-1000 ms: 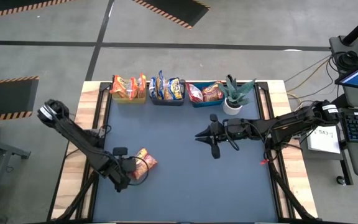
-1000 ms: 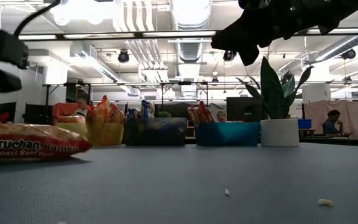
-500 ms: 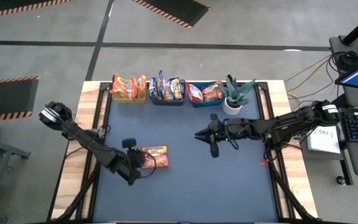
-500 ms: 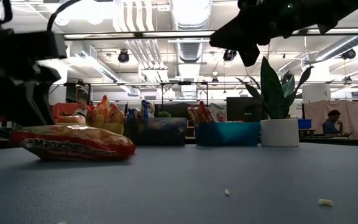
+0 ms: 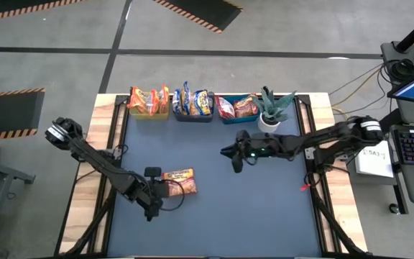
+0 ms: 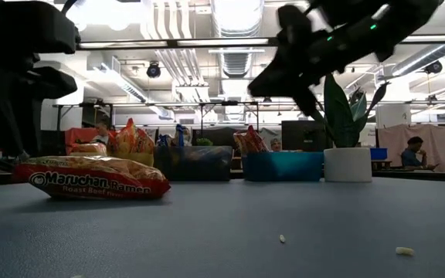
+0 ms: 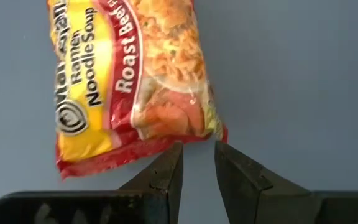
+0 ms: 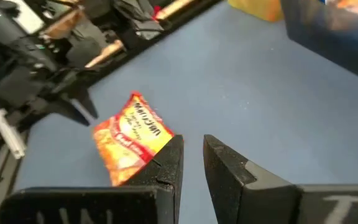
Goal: Sort Maruchan noodles
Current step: Put the red noodle pack into the blue bin
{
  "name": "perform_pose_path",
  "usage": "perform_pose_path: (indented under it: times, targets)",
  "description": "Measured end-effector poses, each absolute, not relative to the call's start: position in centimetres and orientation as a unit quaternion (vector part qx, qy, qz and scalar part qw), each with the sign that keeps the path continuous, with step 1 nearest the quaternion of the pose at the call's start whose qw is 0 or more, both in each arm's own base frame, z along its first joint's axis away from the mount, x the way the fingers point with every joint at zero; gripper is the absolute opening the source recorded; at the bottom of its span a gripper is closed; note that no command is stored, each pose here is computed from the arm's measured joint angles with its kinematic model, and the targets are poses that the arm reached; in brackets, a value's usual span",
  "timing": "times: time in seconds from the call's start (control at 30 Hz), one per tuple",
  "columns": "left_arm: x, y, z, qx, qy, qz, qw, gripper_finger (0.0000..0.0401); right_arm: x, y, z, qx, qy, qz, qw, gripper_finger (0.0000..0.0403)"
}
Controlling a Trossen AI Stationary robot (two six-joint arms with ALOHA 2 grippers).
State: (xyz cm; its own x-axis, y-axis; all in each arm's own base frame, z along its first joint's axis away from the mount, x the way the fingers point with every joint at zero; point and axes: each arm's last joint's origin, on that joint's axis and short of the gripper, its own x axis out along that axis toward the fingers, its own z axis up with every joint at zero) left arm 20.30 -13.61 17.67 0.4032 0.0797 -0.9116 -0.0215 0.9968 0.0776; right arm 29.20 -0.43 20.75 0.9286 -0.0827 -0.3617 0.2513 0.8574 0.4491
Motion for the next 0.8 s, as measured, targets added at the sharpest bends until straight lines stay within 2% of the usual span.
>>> perform_pose_path:
  times: [0.23,0.4,0.5,0.67,0.8]
  targets:
    - [20.6,-13.6,16.2,0.008,0.492,0.034,0.87,0.0075,33.4,-0.7,19.2,0.257,0.205,-0.063,0.942,0.0052]
    - [20.1,-13.1,15.2,0.014,0.487,0.059,0.871,0.0075,36.6,-0.8,18.9,0.264,0.221,-0.041,0.938,0.0061]
    - [19.8,-12.9,14.9,0.016,0.492,0.063,0.868,0.0075,38.1,-0.9,18.8,0.276,0.251,-0.022,0.928,0.0088]
    - [20.1,-13.3,15.8,0.01,0.488,0.045,0.871,0.0075,39.5,-1.1,18.7,0.279,0.312,-0.039,0.908,0.0154]
    - [20.5,-13.4,16.5,0.046,0.463,0.053,0.883,0.0075,40.0,-1.0,18.7,0.296,0.343,-0.051,0.89,0.0205]
